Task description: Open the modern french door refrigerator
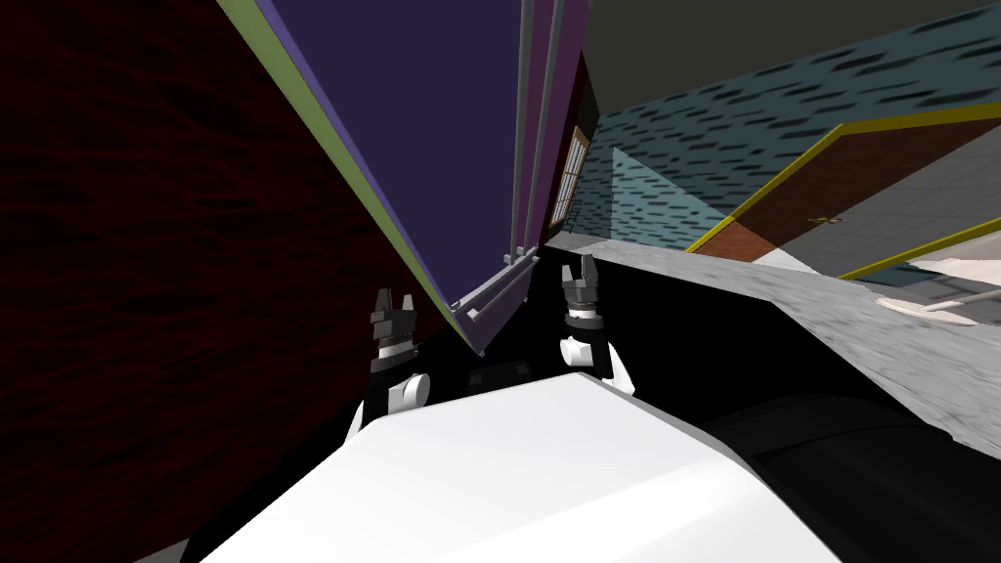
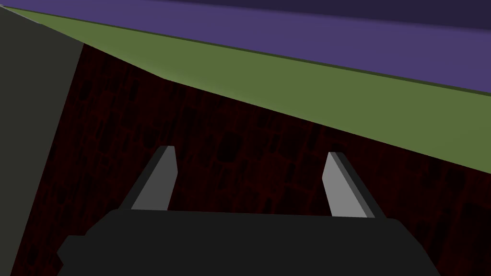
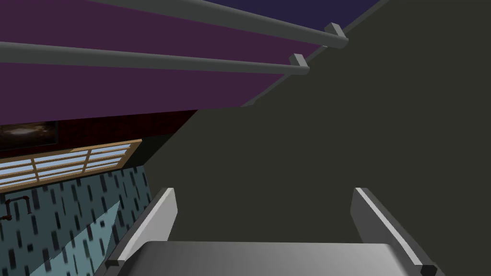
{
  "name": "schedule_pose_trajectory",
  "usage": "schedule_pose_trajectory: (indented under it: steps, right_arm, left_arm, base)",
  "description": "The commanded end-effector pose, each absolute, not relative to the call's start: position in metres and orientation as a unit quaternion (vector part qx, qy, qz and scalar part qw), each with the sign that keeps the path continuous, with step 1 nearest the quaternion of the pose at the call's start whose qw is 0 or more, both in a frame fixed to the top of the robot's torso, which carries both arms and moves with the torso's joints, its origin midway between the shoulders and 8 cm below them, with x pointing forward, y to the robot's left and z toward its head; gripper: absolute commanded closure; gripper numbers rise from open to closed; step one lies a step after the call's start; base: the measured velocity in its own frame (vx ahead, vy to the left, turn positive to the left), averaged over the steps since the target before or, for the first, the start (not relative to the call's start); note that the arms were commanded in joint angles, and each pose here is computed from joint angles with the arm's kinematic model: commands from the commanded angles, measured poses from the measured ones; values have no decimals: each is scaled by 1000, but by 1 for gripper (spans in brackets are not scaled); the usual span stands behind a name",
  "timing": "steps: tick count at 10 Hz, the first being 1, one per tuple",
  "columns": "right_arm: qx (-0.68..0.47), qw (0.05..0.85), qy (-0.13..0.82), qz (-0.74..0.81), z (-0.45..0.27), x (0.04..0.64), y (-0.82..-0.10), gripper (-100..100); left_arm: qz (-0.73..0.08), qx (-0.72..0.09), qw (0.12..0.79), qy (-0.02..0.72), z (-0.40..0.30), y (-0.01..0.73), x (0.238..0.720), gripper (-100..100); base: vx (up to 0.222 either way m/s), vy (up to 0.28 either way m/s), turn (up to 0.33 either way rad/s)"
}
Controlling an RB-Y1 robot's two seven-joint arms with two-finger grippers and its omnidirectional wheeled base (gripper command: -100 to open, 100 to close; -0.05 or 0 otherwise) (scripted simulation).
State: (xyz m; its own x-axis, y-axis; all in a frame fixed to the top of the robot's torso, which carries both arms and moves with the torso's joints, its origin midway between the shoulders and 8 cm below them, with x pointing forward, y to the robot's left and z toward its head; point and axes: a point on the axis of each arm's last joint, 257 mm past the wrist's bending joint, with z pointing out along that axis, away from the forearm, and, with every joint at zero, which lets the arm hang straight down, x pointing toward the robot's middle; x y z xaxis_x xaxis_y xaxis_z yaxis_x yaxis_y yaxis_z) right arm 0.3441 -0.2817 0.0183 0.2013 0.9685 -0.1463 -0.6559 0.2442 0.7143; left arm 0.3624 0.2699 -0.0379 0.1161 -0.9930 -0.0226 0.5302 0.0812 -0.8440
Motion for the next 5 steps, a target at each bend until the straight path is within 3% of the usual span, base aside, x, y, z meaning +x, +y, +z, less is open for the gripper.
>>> schedule_pose_trajectory:
  steps: [1,5]
  right_arm:
    - [261,730,299,557,18,344,-282,0]
    - [261,730,299,557,18,344,-282,0]
  left_arm:
    - [-578,-353,658,328,-38,270,362,0]
    - [-579,-353,658,327,-38,270,362,0]
  base:
    - [0,0,0]
    - [0,0,0]
